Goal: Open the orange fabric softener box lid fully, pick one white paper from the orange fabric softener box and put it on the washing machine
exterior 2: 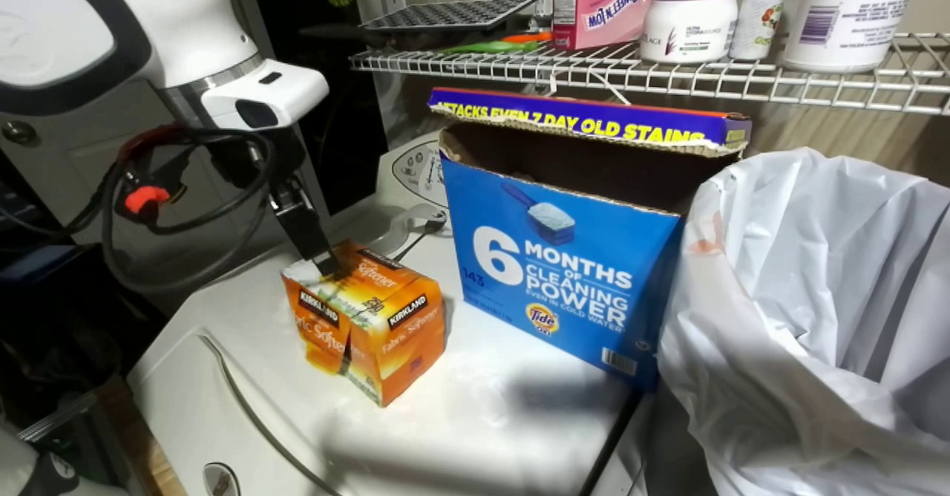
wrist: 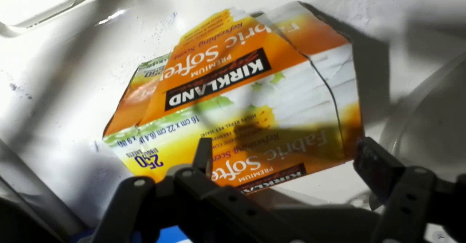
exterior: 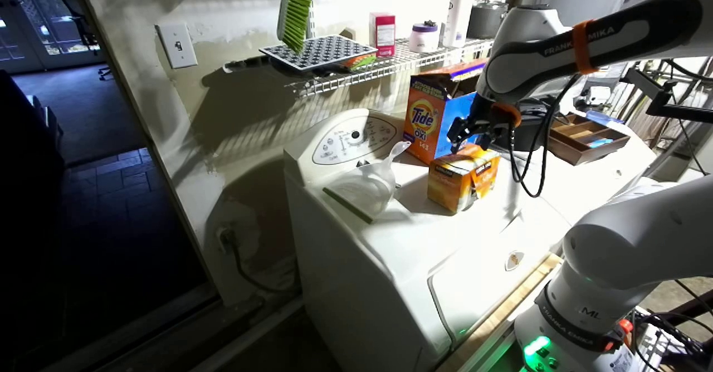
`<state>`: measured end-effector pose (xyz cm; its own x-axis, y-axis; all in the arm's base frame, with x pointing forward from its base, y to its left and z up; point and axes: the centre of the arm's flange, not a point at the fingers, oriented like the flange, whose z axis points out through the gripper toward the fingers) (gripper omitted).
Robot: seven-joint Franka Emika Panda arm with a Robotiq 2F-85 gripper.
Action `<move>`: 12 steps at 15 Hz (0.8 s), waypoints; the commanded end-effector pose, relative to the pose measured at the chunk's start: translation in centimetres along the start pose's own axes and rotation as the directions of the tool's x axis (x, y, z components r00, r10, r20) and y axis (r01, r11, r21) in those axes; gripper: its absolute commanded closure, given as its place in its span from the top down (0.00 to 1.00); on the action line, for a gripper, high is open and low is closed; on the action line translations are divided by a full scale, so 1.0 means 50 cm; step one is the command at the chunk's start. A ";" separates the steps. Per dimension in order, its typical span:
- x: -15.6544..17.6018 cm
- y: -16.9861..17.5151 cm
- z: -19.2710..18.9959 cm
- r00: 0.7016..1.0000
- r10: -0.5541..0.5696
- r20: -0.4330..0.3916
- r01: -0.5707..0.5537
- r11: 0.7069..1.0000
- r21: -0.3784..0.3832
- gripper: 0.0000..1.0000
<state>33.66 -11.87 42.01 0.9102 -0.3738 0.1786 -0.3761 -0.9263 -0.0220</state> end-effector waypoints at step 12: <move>-0.084 0.163 0.076 0.965 -0.080 0.251 0.020 0.972 0.232 1.00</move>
<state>28.45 -17.31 38.91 0.9424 -0.3314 -0.0444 -0.3316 -0.9093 -0.2513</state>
